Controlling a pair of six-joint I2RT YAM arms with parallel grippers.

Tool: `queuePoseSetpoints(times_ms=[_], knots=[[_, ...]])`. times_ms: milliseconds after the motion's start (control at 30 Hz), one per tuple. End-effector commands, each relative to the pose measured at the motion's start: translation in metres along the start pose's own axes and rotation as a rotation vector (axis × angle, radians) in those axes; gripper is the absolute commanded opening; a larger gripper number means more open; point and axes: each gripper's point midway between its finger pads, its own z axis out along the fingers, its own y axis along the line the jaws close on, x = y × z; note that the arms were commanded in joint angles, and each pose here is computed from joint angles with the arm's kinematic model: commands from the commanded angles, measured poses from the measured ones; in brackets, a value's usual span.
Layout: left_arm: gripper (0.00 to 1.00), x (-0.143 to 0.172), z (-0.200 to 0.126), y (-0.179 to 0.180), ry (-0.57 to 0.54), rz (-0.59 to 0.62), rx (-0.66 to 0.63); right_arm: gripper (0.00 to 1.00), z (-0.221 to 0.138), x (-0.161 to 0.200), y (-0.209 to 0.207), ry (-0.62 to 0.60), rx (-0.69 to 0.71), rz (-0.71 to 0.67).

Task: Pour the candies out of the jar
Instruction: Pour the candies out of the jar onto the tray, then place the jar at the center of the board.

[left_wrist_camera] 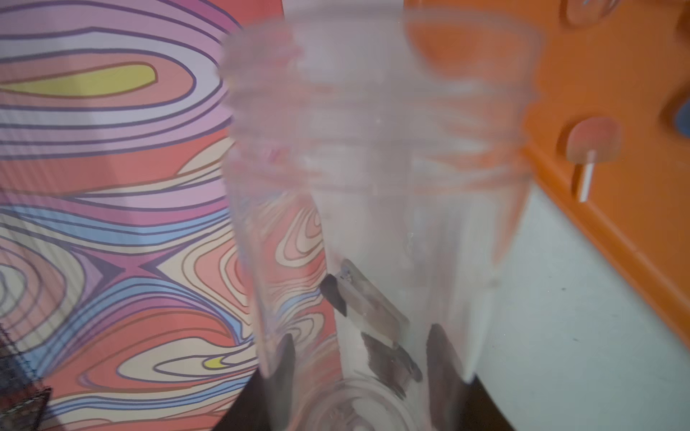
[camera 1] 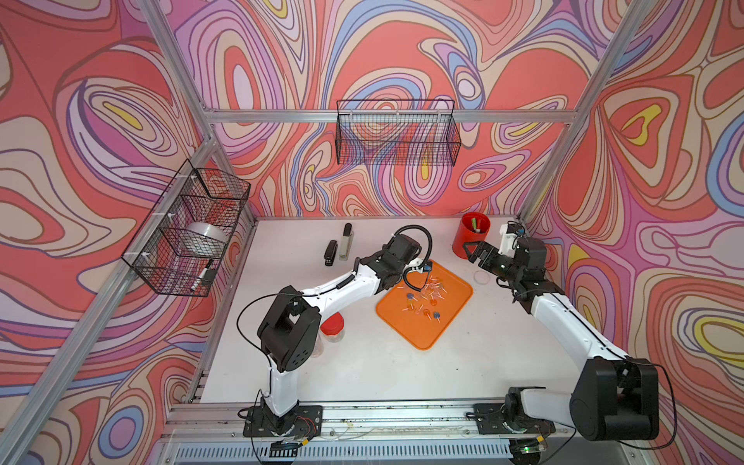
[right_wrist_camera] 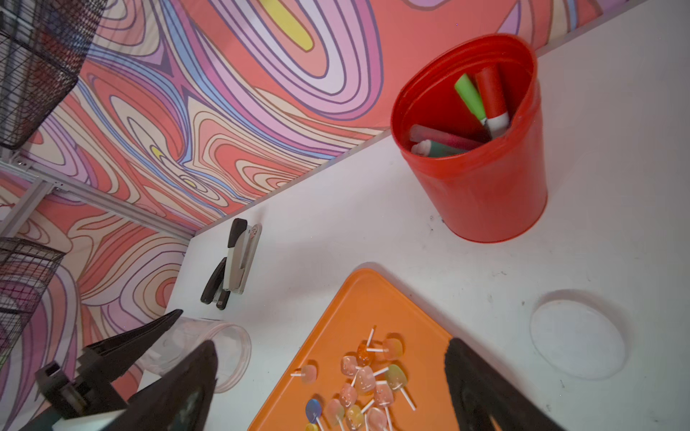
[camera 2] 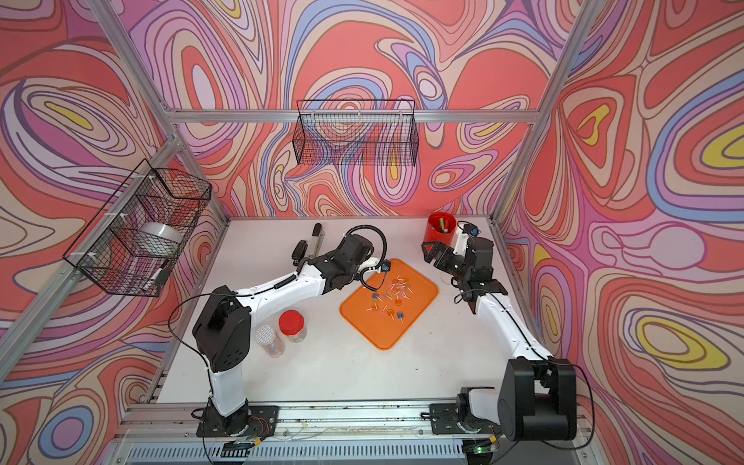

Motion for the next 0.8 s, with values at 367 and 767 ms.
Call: queuePoseSetpoints(times_ms=[367, 767], knots=[[0.0, -0.007, -0.068, 0.009, -0.428, -0.902, 0.365, 0.76, 0.013, 0.004, 0.086, 0.129, -0.446, -0.022], [0.0, -0.017, -0.078, -0.008, -0.52, -0.983, 0.509, 0.8, 0.038, 0.054, 0.171, 0.254, -0.594, -0.137]])
